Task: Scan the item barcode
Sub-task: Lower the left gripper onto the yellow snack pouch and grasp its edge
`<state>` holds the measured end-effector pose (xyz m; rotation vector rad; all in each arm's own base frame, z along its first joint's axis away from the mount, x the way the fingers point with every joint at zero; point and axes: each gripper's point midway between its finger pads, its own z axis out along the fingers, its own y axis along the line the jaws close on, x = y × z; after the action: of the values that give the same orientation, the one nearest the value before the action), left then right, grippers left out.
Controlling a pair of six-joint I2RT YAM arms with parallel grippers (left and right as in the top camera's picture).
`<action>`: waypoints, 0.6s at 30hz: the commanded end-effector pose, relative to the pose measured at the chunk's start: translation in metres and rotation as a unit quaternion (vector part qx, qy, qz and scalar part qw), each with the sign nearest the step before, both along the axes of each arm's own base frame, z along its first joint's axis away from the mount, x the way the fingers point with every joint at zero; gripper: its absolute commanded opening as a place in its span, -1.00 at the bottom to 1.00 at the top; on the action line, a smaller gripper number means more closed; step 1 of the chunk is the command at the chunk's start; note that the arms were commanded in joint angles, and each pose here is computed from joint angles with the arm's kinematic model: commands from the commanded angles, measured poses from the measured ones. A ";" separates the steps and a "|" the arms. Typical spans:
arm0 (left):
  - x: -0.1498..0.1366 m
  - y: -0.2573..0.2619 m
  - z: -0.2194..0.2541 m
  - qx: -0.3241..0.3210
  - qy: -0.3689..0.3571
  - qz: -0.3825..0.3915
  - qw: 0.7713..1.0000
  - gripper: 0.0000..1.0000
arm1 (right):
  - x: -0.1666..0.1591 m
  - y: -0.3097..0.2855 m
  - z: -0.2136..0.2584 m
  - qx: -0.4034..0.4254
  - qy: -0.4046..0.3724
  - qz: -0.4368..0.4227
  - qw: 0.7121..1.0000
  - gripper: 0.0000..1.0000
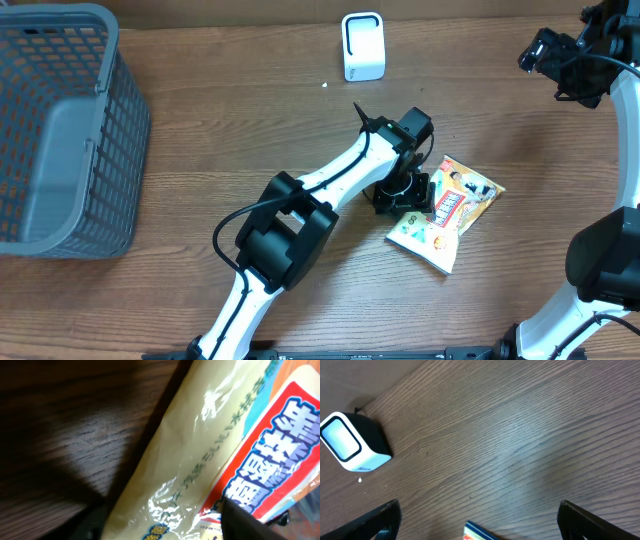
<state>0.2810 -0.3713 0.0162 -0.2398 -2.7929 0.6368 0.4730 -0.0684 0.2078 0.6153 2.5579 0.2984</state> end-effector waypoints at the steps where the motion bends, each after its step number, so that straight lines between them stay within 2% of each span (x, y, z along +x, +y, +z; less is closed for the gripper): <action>1: -0.002 0.004 -0.013 0.018 -0.003 -0.003 1.000 0.02 | 0.000 -0.002 -0.001 -0.004 -0.001 -0.001 1.000 1.00; 3: -0.003 0.004 -0.017 0.021 0.000 -0.003 1.000 -0.17 | 0.000 -0.002 -0.001 -0.004 -0.001 -0.001 1.000 1.00; 5: -0.004 0.005 -0.022 0.025 0.006 -0.003 1.000 -0.55 | 0.000 -0.002 -0.001 -0.004 -0.001 -0.001 1.000 1.00; 6: -0.005 0.006 -0.023 0.026 0.009 -0.003 1.000 -0.81 | 0.000 -0.002 -0.001 -0.004 -0.001 -0.001 1.000 1.00; 7: -0.006 0.006 -0.025 0.028 0.012 0.000 1.000 -0.92 | 0.000 -0.002 0.000 -0.004 -0.001 -0.001 1.000 1.00; 14: -0.003 0.012 -0.022 0.035 0.016 0.009 0.999 -0.92 | 0.000 -0.002 -0.001 -0.004 -0.001 -0.001 1.000 1.00; 18: 0.008 0.028 -0.013 0.071 -0.004 0.018 0.997 -0.92 | 0.000 -0.002 -0.001 -0.004 -0.001 -0.001 1.000 1.00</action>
<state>0.2769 -0.3583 0.0064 -0.1972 -2.7862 0.5433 0.4731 -0.0684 0.2078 0.6146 2.5577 0.2988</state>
